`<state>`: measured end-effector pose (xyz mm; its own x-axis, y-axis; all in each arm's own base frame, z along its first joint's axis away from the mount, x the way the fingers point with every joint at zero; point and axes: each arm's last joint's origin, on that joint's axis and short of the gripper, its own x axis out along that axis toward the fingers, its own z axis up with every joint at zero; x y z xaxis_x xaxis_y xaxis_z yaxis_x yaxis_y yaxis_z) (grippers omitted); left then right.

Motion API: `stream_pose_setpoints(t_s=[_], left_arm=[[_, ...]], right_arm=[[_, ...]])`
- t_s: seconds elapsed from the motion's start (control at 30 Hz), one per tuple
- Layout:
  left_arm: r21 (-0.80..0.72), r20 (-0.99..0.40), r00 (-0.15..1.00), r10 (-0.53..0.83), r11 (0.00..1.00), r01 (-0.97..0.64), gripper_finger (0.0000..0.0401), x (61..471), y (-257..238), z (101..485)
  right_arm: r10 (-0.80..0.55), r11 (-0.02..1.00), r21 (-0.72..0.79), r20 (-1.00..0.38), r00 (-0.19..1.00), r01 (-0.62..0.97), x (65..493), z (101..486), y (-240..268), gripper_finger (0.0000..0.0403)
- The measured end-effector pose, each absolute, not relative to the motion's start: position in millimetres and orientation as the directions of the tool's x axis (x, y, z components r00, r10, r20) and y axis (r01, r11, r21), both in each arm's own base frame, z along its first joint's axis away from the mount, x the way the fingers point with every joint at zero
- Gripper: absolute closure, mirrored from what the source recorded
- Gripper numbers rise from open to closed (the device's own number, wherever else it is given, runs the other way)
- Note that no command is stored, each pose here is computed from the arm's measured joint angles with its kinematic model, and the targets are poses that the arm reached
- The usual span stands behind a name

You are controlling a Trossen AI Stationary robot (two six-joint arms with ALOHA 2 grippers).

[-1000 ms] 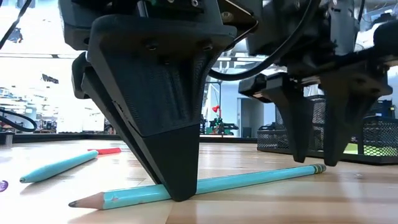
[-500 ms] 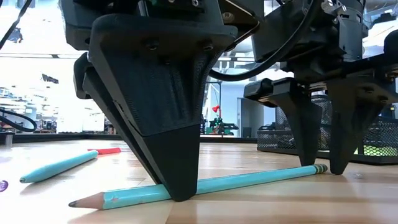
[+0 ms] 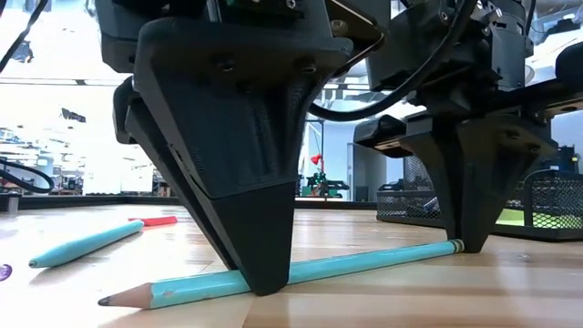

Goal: Pick and place office supplies into organizer
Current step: Put the blue pencil into the black desk organizer

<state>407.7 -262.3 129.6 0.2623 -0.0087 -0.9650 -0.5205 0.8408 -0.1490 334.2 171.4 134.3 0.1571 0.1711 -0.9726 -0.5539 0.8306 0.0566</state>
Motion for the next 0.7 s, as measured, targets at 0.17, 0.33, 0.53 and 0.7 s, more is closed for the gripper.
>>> stream_pose_setpoints(t_s=[0.17, 0.33, 0.53, 0.7], left_arm=[[-0.169, -0.966, 0.256, -0.044, 0.855, -0.490, 0.0319, 409.1, -263.1, 131.1], [-0.190, -0.960, 0.274, -0.058, 0.854, -0.485, 0.0266, 412.7, -265.7, 140.5], [-0.196, -0.959, 0.278, -0.059, 0.846, -0.495, 0.0226, 413.3, -266.4, 139.3], [-0.193, -0.962, 0.266, -0.063, 0.847, -0.496, 0.0231, 410.6, -267.3, 134.8]], right_arm=[[0.189, 0.828, 0.069, -0.969, 0.161, -0.557, 335.2, 134.3, 172.3, 0.0397], [0.206, 0.825, 0.077, -0.963, 0.171, -0.559, 336.6, 134.3, 173.4, 0.0400], [0.222, 0.822, 0.083, -0.958, 0.183, -0.563, 338.0, 134.4, 174.7, 0.0402], [0.224, 0.825, 0.084, -0.957, 0.186, -0.560, 337.2, 132.4, 174.3, 0.0402]])
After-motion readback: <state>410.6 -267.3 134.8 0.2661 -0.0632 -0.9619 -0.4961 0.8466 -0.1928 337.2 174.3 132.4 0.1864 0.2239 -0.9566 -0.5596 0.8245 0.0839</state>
